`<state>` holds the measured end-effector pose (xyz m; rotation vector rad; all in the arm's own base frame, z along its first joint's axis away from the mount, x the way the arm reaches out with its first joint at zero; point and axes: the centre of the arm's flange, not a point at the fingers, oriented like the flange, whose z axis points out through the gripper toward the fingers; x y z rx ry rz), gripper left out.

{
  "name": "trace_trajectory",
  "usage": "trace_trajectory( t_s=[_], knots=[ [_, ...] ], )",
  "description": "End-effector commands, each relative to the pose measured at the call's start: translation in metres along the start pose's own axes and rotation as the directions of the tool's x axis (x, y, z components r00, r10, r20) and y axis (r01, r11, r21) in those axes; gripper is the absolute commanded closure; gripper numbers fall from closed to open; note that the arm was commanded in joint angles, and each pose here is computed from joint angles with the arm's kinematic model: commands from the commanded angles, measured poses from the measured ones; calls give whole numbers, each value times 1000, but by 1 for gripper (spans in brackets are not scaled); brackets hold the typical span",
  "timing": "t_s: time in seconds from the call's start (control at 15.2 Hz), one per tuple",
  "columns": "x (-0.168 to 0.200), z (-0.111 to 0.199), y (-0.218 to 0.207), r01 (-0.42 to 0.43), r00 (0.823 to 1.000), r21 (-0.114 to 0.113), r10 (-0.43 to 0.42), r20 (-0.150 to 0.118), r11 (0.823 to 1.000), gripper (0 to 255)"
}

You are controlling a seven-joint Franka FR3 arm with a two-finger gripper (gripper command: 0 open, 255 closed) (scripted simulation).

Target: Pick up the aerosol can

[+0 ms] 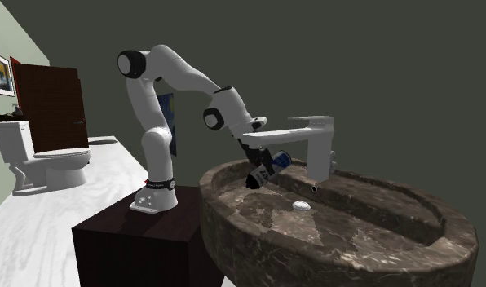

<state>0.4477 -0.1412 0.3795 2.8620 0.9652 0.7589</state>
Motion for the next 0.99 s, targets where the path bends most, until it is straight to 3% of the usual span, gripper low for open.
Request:
trace_trajectory(
  t_s=[0.0,0.92],
  knots=[
    [4,-8,1,0,1000,0,0,0,1000,255],
    [32,-65,13,0,1000,0,0,0,1000,255]
  ],
)
